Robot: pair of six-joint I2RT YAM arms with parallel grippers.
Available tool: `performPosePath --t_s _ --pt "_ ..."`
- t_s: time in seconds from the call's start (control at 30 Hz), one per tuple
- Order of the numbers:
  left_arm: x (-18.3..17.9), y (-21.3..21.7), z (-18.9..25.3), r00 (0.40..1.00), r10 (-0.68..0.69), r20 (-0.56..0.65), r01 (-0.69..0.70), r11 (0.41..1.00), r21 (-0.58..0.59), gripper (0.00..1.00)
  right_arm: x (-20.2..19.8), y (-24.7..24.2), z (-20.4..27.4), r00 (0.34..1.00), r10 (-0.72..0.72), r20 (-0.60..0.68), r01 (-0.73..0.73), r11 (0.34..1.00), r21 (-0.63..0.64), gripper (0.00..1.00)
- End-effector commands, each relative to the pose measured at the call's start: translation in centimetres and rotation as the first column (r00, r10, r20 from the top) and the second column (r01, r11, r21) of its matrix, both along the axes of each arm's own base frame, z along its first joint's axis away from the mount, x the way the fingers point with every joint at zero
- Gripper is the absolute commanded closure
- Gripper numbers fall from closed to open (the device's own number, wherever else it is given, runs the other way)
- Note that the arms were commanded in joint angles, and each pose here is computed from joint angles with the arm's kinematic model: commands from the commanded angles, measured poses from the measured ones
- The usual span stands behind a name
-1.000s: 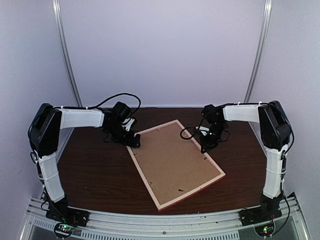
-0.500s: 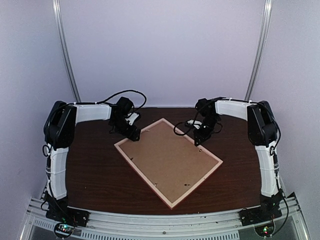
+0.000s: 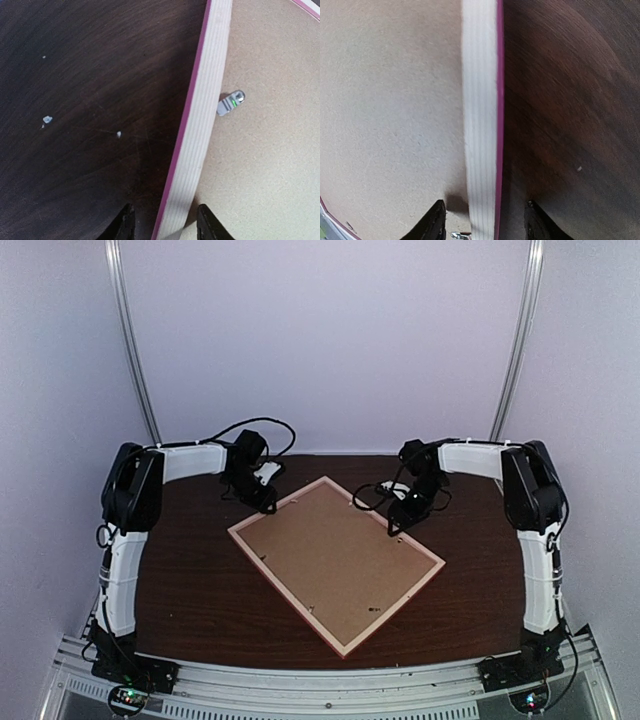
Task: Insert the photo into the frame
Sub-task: Rotate the photo frame at the center of the board.
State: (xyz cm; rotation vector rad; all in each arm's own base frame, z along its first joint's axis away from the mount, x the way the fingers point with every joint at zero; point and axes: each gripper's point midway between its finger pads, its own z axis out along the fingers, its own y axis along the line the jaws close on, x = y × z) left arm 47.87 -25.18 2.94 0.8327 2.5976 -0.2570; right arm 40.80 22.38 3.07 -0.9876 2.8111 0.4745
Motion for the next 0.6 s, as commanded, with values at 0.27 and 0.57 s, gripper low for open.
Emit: performPosePath --t_s 0.27,0.57 --pt "-0.5 3.6 -2.1 0.978 0.188 -0.088 -0.189 0.982 -0.001 0.80 0.8 -6.2 5.3 0.900 -0.416 0.128 0.412 0.909 0.058 0.37" --pt "-3.8 6.1 -2.8 0.907 0.397 -0.143 -0.401 0.916 -0.005 0.79 -3.6 -6.5 5.3 0.823 -0.568 0.010 0.565 0.820 0.089 0.25"
